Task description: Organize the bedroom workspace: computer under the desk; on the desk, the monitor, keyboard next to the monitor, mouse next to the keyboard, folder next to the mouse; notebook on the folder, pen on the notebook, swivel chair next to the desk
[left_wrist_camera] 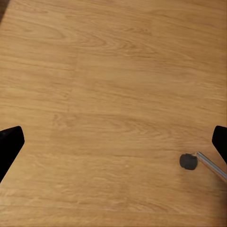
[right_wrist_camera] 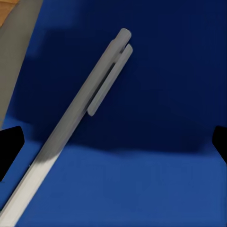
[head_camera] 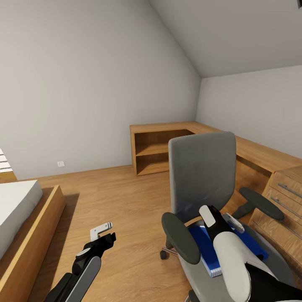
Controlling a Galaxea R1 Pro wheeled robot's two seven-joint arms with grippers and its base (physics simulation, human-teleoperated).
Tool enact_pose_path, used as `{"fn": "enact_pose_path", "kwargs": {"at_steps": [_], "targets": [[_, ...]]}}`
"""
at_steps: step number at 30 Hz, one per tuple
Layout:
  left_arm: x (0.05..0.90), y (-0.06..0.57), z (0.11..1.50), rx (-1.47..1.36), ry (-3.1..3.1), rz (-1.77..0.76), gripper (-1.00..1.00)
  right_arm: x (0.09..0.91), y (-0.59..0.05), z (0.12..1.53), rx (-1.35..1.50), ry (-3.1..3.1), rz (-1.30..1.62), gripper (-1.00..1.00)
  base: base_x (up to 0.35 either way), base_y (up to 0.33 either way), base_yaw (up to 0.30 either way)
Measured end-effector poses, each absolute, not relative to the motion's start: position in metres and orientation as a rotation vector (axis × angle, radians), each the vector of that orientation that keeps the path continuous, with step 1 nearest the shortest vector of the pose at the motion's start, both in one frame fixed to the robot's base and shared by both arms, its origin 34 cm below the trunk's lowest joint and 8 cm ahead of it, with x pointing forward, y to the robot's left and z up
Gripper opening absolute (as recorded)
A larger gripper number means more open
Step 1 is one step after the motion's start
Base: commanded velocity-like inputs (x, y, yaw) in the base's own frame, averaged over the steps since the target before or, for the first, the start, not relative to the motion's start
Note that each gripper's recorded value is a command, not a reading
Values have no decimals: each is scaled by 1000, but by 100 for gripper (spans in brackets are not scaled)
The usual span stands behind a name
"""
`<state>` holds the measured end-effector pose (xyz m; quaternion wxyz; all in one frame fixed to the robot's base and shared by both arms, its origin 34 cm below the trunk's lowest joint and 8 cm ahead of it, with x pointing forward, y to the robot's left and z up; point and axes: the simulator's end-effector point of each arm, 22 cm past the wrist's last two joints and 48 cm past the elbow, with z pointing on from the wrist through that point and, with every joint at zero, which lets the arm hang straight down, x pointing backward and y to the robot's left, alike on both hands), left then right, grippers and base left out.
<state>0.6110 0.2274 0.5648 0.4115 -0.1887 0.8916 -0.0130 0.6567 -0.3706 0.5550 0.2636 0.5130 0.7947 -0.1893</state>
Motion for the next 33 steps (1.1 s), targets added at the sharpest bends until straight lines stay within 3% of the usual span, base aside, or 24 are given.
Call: {"fn": "enact_pose_path", "kwargs": {"at_steps": [33], "targets": [[611, 226, 564, -470, 2246, -35, 100, 653, -371, 554, 1401, 2150, -526, 100, 0, 0, 0]]}}
